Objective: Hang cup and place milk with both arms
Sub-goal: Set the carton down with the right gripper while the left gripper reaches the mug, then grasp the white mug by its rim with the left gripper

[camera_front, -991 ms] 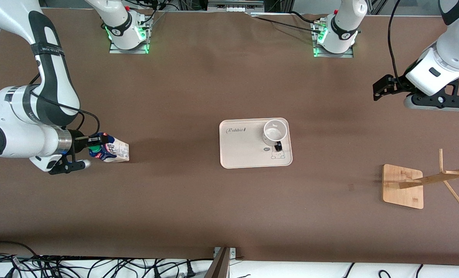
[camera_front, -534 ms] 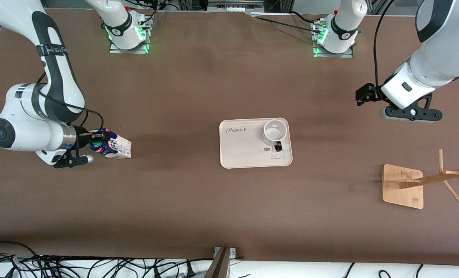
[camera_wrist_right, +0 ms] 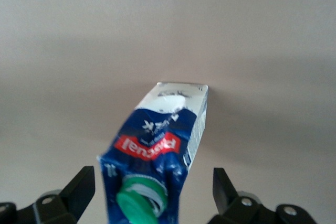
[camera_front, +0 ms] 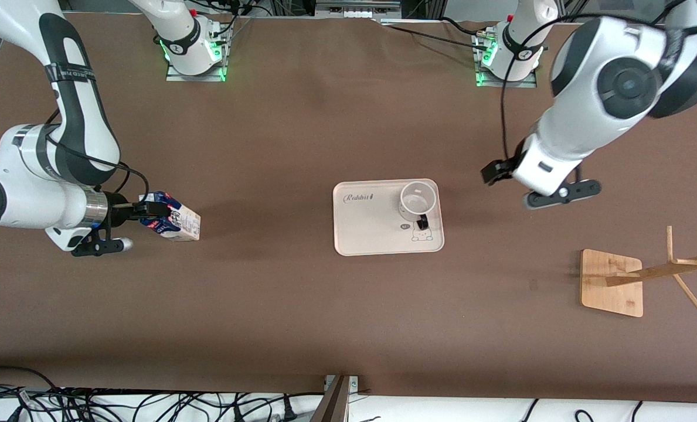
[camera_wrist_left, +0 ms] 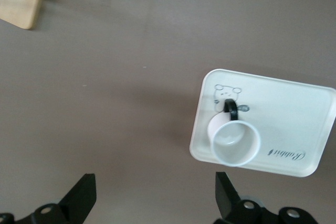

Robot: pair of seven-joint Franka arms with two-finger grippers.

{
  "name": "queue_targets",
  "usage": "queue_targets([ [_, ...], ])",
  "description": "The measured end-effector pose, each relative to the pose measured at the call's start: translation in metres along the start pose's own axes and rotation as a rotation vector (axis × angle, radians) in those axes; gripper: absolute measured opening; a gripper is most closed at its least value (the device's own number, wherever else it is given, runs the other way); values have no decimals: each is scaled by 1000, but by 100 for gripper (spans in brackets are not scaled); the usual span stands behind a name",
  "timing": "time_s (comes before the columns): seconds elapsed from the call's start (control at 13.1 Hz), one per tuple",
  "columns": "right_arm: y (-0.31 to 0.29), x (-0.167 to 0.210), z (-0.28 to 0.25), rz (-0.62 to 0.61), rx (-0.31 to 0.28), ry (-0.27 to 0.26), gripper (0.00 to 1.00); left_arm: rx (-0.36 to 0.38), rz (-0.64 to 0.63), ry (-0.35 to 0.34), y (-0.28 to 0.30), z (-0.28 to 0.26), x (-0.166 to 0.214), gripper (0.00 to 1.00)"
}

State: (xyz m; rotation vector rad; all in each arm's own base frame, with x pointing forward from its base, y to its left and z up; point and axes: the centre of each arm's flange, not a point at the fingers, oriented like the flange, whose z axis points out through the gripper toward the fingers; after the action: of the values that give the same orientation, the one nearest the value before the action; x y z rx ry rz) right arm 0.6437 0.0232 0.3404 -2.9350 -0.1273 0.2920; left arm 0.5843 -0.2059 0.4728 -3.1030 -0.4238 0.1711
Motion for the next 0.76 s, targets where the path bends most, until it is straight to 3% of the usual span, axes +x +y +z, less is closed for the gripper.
queue_targets([
  [0.3,-2,9,-39,-10,-7,78,100,-36,-103,-1,70,69,-9,100],
  [0.53,-9,6,-66,-26,-18,112,100,22,-161,57,111,113,-26,100],
  [0.76,-17,-26,-128,-62,-106,138,100,50,-204,87,144,156,-45,100],
])
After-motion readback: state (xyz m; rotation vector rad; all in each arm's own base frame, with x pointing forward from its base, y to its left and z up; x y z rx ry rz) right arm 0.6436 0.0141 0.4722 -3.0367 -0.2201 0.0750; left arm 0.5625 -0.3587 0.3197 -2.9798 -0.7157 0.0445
